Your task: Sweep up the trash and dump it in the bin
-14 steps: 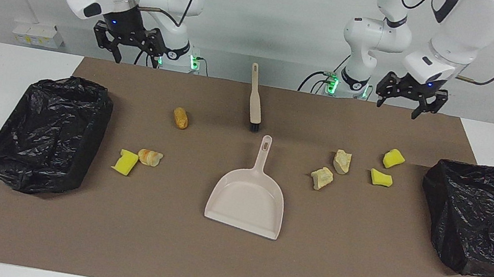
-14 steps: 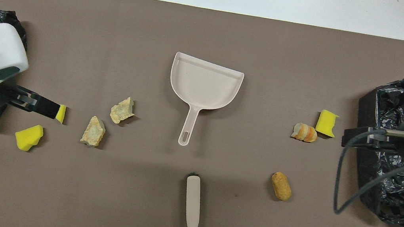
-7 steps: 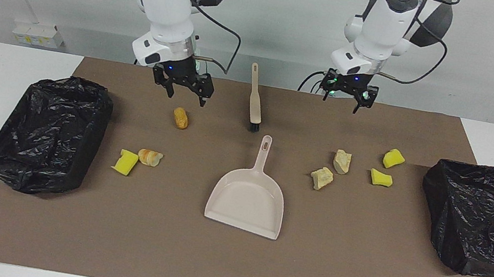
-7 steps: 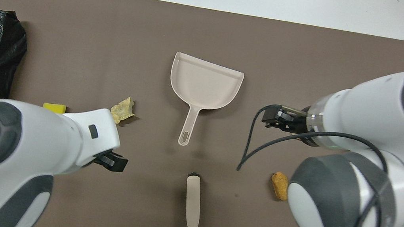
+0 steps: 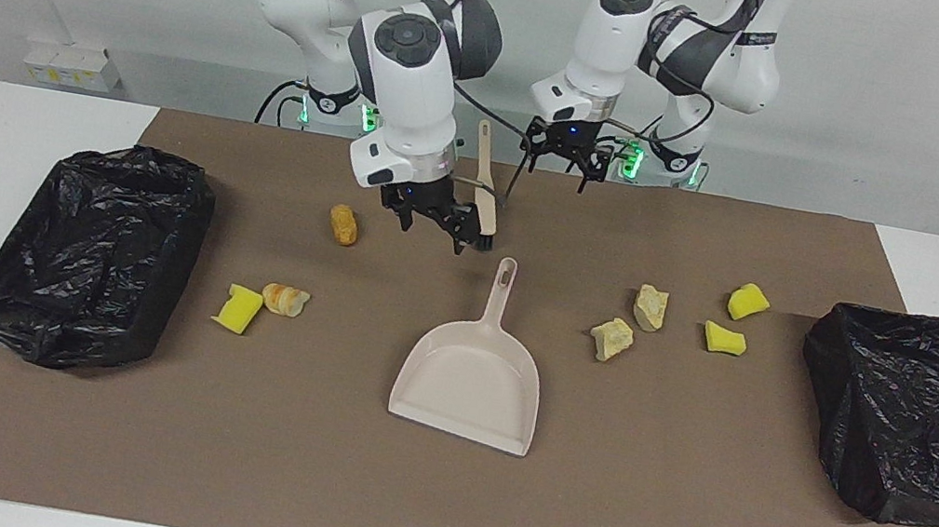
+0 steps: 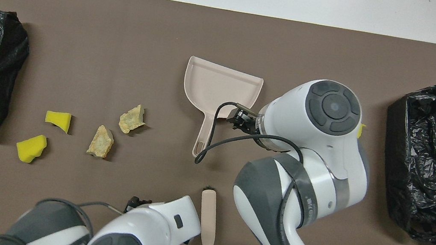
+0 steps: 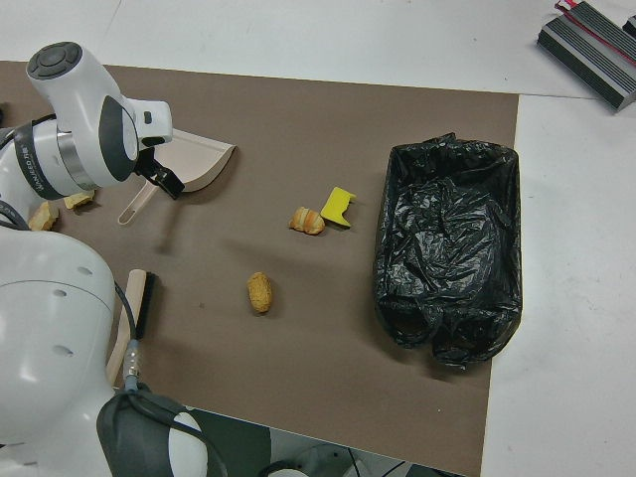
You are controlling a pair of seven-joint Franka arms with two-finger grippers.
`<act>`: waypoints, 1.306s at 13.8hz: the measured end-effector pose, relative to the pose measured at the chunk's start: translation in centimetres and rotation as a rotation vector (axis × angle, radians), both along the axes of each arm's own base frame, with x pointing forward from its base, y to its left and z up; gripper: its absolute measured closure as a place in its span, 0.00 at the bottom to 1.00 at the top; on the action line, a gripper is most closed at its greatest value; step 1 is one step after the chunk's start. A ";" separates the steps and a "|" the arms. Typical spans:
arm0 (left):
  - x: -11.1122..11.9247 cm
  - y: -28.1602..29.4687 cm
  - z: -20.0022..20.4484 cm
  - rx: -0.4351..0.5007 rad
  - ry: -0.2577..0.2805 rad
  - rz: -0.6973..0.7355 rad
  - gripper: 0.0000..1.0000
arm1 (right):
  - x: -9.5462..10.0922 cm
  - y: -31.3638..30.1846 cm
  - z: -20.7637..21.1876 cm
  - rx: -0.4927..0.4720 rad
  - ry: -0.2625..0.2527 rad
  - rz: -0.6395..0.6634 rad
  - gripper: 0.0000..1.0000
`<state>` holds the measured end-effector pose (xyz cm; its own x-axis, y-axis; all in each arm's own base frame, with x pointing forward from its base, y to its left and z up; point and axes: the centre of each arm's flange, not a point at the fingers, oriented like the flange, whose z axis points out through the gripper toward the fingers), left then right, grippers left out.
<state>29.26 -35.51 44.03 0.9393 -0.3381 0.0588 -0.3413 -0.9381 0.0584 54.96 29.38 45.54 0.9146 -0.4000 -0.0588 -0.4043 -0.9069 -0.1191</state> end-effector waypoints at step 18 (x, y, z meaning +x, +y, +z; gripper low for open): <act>-10.1 -6.8 -5.4 -0.024 -0.076 0.136 0.00 | 0.6 10.5 -9.0 -0.052 0.034 -0.082 0.52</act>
